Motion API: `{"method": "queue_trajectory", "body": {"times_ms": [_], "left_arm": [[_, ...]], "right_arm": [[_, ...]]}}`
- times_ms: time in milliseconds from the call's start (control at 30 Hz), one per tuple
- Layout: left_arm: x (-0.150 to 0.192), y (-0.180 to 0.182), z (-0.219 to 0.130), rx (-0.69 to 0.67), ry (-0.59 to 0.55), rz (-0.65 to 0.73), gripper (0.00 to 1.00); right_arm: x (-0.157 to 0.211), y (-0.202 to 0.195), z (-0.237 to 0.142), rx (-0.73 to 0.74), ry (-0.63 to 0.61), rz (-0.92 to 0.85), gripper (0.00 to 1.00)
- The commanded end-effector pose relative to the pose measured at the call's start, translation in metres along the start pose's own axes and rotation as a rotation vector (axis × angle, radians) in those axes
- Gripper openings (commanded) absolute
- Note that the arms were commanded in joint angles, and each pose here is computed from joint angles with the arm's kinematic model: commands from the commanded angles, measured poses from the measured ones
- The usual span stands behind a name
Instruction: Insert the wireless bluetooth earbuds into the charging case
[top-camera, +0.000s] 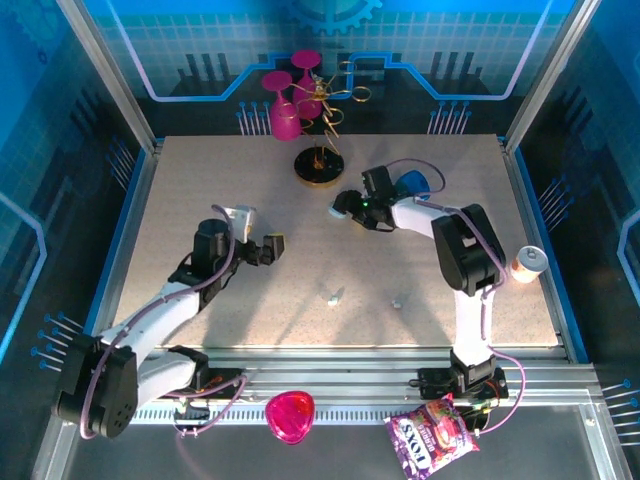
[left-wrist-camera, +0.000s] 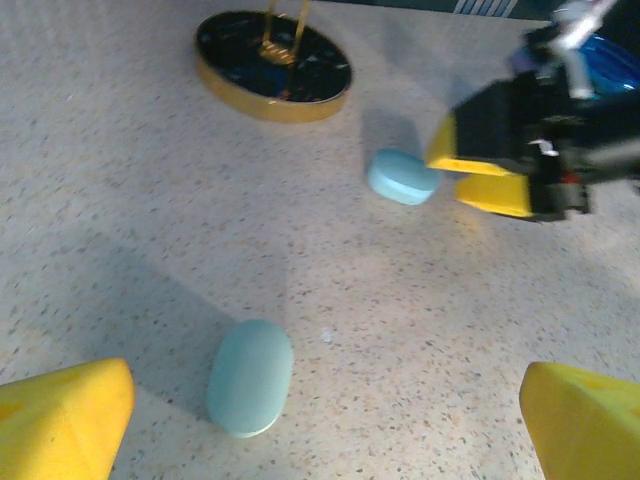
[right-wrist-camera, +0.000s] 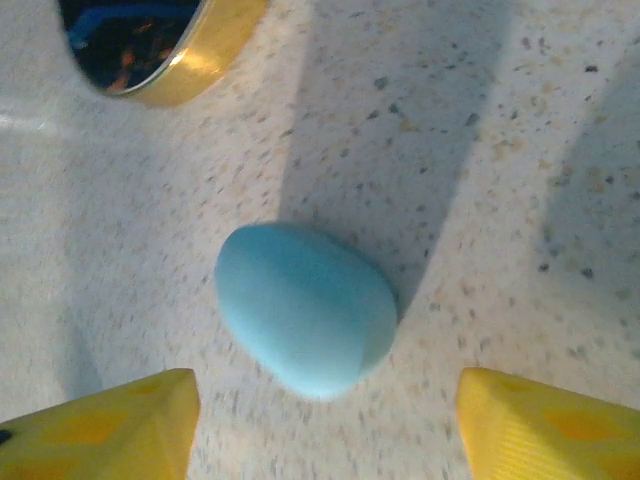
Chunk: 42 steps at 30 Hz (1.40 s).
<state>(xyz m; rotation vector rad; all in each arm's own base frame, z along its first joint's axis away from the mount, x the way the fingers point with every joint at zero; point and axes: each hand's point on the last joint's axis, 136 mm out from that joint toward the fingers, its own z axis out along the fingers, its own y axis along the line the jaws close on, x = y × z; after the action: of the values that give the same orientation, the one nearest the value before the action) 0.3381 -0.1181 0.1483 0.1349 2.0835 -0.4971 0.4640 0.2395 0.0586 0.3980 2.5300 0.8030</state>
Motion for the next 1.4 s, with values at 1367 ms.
{"method": "queue_trajectory", "body": {"times_ms": [1367], "left_arm": [[0.057, -0.045, 0.084, 0.055, 0.618, -0.570, 0.99]], "right_arm": [[0.076, -0.001, -0.173, 0.008, -0.193, -0.473, 1.00]]}}
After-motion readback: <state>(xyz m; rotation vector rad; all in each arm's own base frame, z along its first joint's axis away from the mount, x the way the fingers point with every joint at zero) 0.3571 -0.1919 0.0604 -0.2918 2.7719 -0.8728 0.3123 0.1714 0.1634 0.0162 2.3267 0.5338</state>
